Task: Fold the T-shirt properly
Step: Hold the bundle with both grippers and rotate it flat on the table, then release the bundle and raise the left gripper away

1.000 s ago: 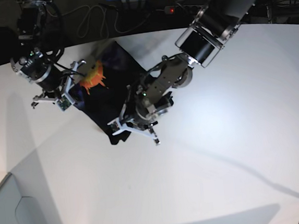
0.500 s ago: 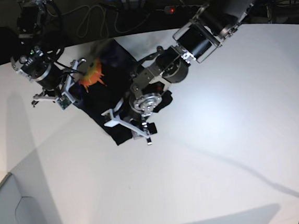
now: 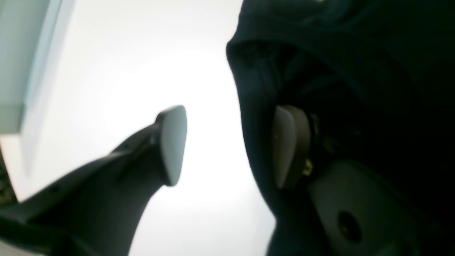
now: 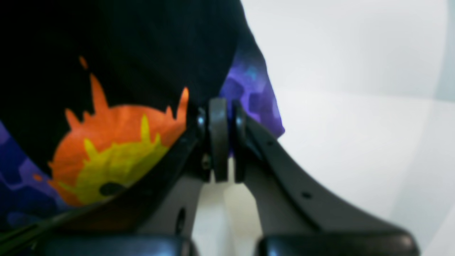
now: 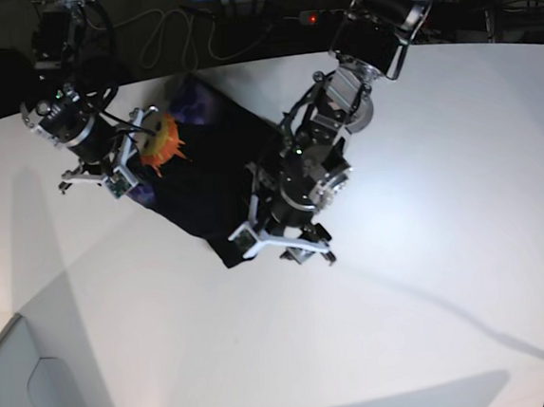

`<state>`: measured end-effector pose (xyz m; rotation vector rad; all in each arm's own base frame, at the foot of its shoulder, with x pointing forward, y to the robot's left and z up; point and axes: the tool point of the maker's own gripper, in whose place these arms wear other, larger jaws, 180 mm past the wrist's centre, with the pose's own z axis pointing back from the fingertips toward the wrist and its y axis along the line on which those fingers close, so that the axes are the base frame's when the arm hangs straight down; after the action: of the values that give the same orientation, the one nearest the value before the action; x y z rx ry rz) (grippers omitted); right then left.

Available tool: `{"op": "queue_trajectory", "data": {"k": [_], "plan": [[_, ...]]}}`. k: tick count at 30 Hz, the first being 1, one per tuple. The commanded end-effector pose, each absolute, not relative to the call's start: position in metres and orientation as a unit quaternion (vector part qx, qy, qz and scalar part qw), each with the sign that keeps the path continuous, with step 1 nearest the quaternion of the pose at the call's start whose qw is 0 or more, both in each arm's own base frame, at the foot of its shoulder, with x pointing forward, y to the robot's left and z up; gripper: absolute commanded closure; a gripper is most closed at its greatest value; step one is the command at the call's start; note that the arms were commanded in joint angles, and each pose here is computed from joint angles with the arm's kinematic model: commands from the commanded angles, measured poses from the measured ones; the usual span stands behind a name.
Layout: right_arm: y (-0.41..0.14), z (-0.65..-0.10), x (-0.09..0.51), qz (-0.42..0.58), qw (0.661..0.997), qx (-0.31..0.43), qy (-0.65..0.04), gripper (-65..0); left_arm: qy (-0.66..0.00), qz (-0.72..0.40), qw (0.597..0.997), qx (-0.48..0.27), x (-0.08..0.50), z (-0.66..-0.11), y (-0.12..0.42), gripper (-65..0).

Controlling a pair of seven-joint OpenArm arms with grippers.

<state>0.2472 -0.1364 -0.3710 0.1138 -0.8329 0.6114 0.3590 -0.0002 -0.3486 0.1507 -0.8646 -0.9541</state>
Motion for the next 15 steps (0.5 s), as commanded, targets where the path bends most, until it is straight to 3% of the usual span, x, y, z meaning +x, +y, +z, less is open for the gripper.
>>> {"op": "queue_trajectory", "data": {"k": [1, 15], "plan": [[-0.132, -0.361, 0.251, 0.304, 0.855, 0.062, -0.415, -0.1, -0.435, -0.426, 0.789, 0.079, 0.373, -0.326, 0.003, -36.4], [-0.116, -0.362, 0.251, 0.319, 0.849, 0.077, -0.414, -0.1, -0.42, -0.405, 0.809, 0.071, 0.363, -0.34, 0.013, -36.6]]}}
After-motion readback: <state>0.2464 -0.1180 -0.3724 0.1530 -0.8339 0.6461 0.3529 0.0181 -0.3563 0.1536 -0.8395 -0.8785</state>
